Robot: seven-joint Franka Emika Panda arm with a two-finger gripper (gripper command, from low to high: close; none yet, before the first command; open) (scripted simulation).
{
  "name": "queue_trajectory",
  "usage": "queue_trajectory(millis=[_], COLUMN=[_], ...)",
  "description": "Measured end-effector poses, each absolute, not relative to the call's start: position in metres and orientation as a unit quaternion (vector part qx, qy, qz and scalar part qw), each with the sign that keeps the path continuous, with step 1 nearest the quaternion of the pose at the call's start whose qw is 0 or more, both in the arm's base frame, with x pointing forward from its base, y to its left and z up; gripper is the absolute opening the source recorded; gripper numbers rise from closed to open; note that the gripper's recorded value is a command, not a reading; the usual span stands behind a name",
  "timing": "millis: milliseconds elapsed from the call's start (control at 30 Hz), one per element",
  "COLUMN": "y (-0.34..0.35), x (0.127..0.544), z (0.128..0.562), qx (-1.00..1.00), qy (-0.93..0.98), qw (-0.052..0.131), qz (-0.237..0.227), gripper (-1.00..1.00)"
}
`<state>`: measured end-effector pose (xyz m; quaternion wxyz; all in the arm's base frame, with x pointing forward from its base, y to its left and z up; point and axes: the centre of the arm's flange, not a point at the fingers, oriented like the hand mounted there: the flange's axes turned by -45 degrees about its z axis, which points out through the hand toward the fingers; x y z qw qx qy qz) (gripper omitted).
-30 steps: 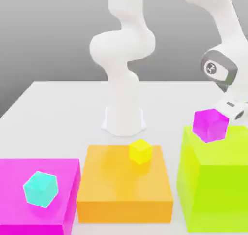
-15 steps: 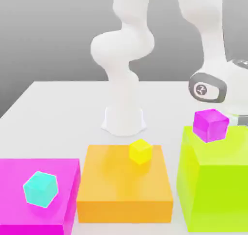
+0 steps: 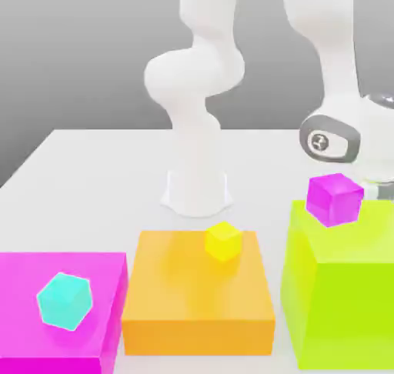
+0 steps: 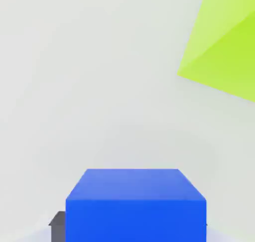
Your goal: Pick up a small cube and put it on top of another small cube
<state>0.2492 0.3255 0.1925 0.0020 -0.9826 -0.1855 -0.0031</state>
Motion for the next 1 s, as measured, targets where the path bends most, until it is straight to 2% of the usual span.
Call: queue_trajectory(millis=[133, 267, 400, 600, 667, 800, 833, 1000], y=[0.380, 0.397, 0.366, 0.300, 0.264, 0.240, 0.239, 0.239], x=[0.249, 0.273, 0.319, 0.359, 0.373, 0.382, 0.382, 0.382], z=[0.245, 0.307, 0.366, 0.454, 0.462, 0.413, 0.400, 0.400], qx=[-0.960, -0.943, -0.942, -0.940, -0.949, -0.958, -0.958, -0.958], qy=[-0.280, -0.333, -0.335, -0.341, -0.314, -0.287, -0.286, -0.286], qw=[0.007, 0.003, -0.004, -0.010, -0.004, 0.002, 0.003, 0.003], qz=[-0.019, -0.030, -0.027, -0.016, -0.006, 0.000, 0.001, 0.001], gripper=[-1.00, -1.00, -1.00, -1.00, -1.00, -1.00, 1.00, 1.00])
